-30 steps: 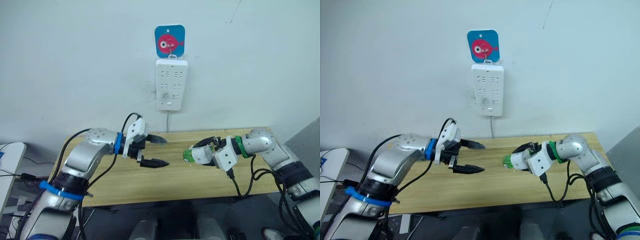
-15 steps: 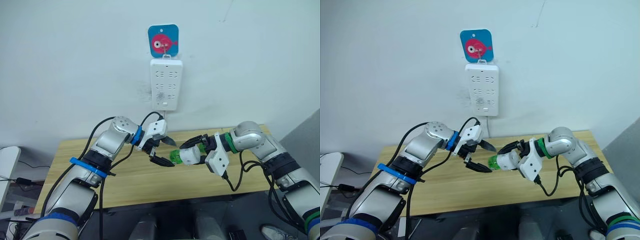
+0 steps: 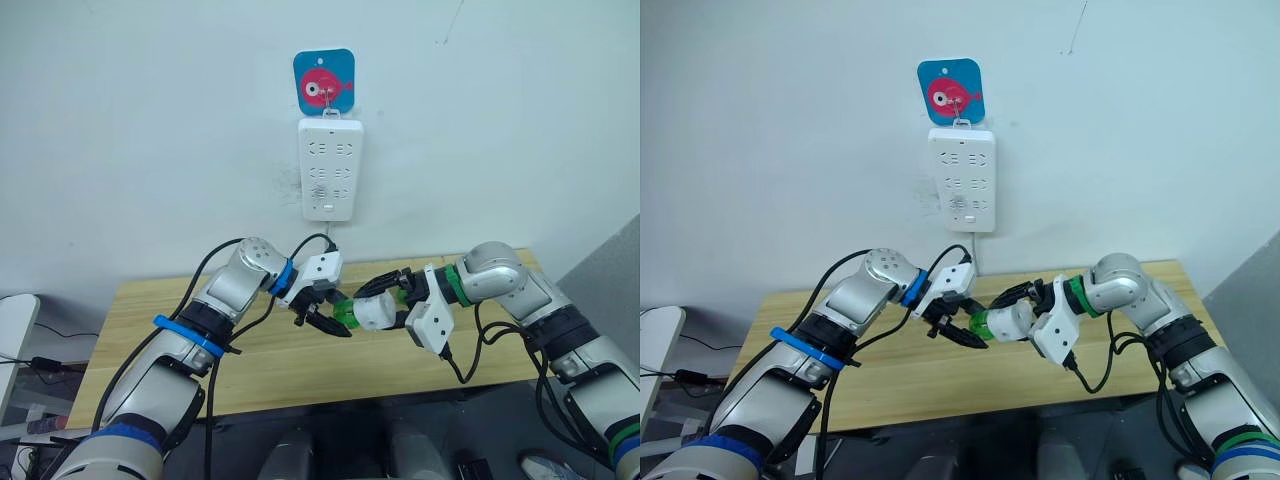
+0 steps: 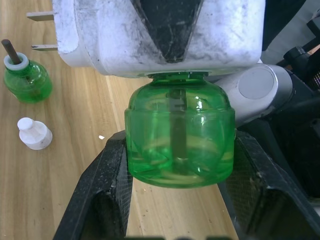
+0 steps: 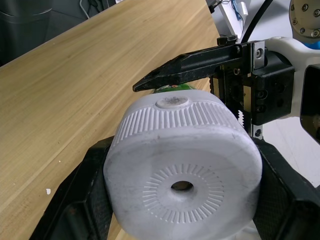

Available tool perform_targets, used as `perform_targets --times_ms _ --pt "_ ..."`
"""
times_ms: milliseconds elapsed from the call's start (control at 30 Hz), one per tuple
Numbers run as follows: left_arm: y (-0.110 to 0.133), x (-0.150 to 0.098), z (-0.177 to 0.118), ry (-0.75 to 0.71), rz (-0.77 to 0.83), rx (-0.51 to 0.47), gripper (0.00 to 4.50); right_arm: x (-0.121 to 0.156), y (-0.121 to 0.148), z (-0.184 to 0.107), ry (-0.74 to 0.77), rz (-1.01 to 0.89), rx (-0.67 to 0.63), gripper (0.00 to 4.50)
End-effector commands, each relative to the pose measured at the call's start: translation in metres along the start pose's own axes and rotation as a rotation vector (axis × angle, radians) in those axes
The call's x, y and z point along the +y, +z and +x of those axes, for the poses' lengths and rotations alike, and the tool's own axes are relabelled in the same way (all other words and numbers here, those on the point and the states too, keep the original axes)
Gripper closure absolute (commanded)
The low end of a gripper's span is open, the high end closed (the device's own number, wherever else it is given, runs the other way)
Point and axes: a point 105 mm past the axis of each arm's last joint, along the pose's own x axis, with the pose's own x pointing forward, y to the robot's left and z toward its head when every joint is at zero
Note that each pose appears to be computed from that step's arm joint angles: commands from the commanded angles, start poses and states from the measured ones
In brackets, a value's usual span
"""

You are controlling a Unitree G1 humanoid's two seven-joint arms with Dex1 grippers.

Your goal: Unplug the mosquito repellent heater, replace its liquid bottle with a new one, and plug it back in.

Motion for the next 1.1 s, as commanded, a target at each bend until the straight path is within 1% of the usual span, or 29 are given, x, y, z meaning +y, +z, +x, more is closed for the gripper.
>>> perform_targets --times_ms 33,100,133,200,267,367,400,433,500,533,567,600,667,733,833,867,933,1000,1100 --pt "0.013 -0.001 -0.001 -0.009 0.042 -0.023 2.29 -0.016 0.011 0.000 -0.040 -0.029 -0.050 0.72" --pt "0.011 0.000 -0.002 0.008 0.032 -0.028 2.29 -0.016 0.013 -0.003 -0.046 0.010 -0.067 0.13" --pt "0.009 0.001 -0.003 0.021 0.026 -0.031 2.29 -0.016 0.014 -0.006 -0.052 0.027 -0.075 0.00" --pt "0.003 0.003 -0.005 0.065 0.006 -0.052 2.29 -0.018 0.019 -0.015 -0.085 0.088 -0.113 0.00" --pt "-0.002 0.002 -0.008 0.114 0.001 -0.100 2.29 -0.024 0.028 -0.028 -0.149 0.175 -0.176 0.00" --pt "-0.009 -0.001 -0.011 0.245 -0.037 -0.206 2.29 -0.043 0.029 -0.049 -0.353 0.372 -0.195 0.00" --pt "-0.008 -0.001 -0.014 0.309 -0.045 -0.258 2.29 -0.047 0.026 -0.054 -0.435 0.498 -0.204 0.00" --pt "-0.008 -0.001 -0.017 0.350 -0.049 -0.291 2.29 -0.048 0.025 -0.057 -0.478 0.583 -0.208 0.00" --pt "-0.004 0.004 -0.028 0.517 -0.072 -0.396 2.29 -0.041 0.011 -0.061 -0.621 0.899 -0.210 0.00" --pt "-0.001 0.005 -0.034 0.599 -0.064 -0.445 2.29 -0.035 0.001 -0.062 -0.707 1.051 -0.192 0.00" --pt "-0.001 0.004 -0.039 0.662 -0.047 -0.468 2.29 -0.027 -0.008 -0.063 -0.776 1.176 -0.174 0.00" --pt "-0.002 0.001 -0.041 0.715 -0.019 -0.469 2.29 -0.018 -0.017 -0.064 -0.853 1.289 -0.153 0.00" --pt "-0.005 -0.003 -0.044 0.801 0.017 -0.464 2.29 0.001 -0.027 -0.062 -0.949 1.444 -0.118 0.00" --pt "-0.007 -0.004 -0.049 0.893 0.002 -0.503 2.29 0.014 -0.023 -0.055 -0.958 1.538 -0.122 0.00" --pt "-0.014 -0.004 -0.054 0.988 -0.034 -0.520 2.29 0.028 -0.022 -0.047 -0.986 1.623 -0.108 0.00" --pt "-0.016 -0.005 -0.055 1.006 -0.045 -0.520 2.29 0.031 -0.022 -0.045 -0.994 1.640 -0.105 0.00" --pt "-0.024 -0.004 -0.059 1.065 -0.098 -0.535 2.29 0.041 -0.021 -0.035 -0.968 1.639 -0.057 0.00" --pt "-0.024 -0.004 -0.056 1.068 -0.102 -0.537 2.29 0.042 -0.019 -0.028 -0.965 1.671 -0.074 0.00" --pt "-0.020 -0.005 -0.054 1.053 -0.094 -0.539 2.29 0.036 -0.018 -0.026 -0.968 1.682 -0.100 0.00"
